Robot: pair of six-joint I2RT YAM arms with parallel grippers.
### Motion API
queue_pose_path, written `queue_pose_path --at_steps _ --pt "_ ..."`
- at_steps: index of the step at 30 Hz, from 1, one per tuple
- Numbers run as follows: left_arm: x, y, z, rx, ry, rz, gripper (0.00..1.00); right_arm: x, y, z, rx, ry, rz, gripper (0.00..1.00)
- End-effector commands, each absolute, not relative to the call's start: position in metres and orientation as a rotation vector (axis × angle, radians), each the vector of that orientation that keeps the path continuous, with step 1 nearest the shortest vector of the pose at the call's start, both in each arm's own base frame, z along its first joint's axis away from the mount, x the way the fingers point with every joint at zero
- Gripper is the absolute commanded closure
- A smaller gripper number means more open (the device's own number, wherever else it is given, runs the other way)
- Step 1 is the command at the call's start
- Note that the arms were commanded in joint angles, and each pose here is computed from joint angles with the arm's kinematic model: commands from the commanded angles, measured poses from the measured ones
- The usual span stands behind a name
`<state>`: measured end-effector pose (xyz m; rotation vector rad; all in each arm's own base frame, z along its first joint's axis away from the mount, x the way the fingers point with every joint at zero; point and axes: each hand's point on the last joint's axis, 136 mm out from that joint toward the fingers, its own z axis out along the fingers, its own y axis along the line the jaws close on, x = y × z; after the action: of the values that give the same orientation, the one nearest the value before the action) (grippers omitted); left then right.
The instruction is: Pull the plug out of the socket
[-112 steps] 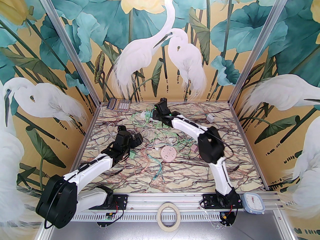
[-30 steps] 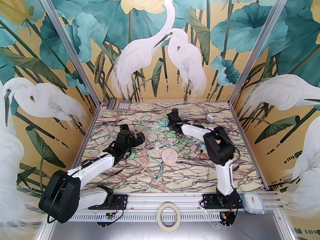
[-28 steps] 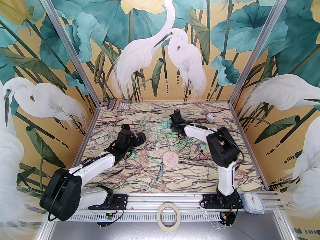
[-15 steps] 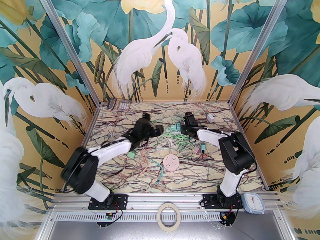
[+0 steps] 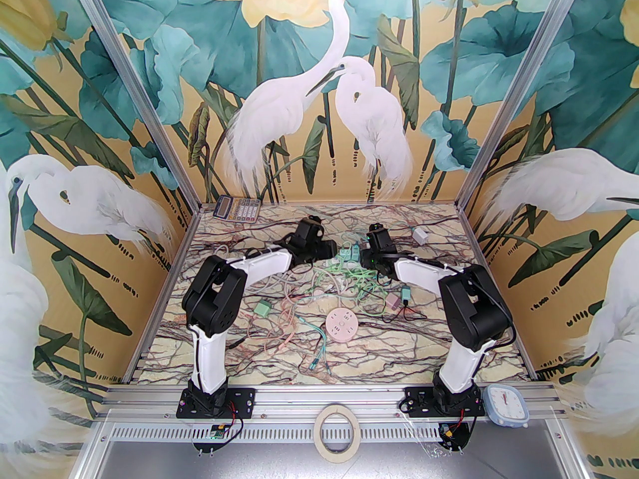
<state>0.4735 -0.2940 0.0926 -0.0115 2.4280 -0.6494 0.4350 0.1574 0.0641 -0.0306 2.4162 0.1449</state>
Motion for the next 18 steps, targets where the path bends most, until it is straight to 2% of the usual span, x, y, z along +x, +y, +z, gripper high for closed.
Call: queue_pose_path --at_steps 1,8,13,18 --pt "0.467 -0.301 0.075 0.021 2.521 -0.689 0.40 0.444 0.167 0.075 -0.018 2.352 0.199 0.59" --pt "0.428 -0.307 0.034 0.159 2.660 -0.652 0.40 0.445 0.169 0.078 -0.014 2.337 0.219 0.59" --pt "0.412 -0.301 0.029 0.176 2.669 -0.594 0.39 0.445 0.170 0.078 -0.016 2.342 0.224 0.58" --pt "0.405 -0.305 0.022 0.191 2.671 -0.651 0.39 0.446 0.171 0.074 -0.022 2.368 0.215 0.57"
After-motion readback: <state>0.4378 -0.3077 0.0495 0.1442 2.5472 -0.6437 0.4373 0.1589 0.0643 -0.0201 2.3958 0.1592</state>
